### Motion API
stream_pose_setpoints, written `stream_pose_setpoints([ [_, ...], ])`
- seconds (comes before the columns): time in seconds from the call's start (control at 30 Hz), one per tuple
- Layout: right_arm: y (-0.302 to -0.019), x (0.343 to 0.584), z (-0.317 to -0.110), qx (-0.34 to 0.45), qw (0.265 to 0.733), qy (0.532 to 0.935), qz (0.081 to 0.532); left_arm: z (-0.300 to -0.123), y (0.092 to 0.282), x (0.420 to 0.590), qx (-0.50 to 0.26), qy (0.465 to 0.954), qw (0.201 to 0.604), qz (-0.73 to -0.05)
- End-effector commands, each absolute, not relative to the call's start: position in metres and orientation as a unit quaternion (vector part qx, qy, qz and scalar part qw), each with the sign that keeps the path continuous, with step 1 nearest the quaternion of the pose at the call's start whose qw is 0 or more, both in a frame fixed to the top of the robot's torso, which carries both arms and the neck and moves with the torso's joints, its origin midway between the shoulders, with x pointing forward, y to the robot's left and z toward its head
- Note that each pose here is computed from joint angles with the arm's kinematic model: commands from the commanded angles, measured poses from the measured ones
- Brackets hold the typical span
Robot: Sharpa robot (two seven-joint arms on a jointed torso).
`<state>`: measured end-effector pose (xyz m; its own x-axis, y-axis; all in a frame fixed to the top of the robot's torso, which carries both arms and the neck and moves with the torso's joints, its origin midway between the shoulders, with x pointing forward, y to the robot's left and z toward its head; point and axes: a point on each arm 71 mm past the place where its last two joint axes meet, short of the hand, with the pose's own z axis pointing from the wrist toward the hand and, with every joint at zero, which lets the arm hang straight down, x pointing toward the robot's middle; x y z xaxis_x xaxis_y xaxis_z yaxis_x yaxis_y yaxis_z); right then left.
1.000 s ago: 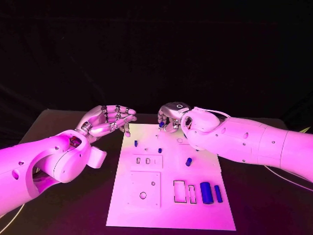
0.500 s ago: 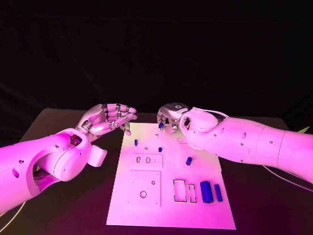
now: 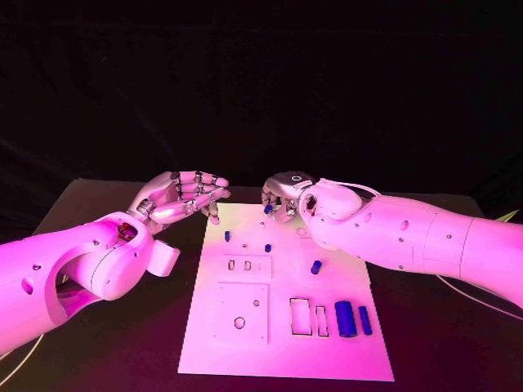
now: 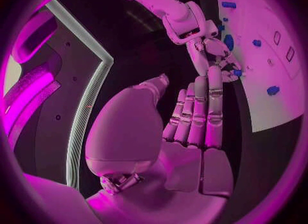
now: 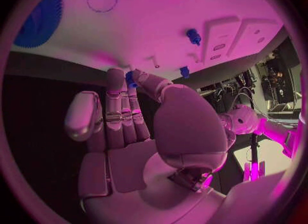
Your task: Assemble the parts on the task board
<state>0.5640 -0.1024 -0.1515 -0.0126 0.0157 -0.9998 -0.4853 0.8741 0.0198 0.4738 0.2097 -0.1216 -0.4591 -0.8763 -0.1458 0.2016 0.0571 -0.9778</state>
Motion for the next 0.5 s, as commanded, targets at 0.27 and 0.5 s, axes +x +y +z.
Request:
stream_pose_setpoints([
  [0.27,-0.0996,0.5639,-0.1584,-0.182,0.669,0.698,0.179,-0.1196,0.207,0.4729,-0.282,0.585,0.425,-0.631],
  [0.5,-0.0985,0.5637,-0.1596,-0.183,0.668,0.699,0.18,-0.1195,0.2068,0.473,-0.282,0.585,0.425,-0.631],
])
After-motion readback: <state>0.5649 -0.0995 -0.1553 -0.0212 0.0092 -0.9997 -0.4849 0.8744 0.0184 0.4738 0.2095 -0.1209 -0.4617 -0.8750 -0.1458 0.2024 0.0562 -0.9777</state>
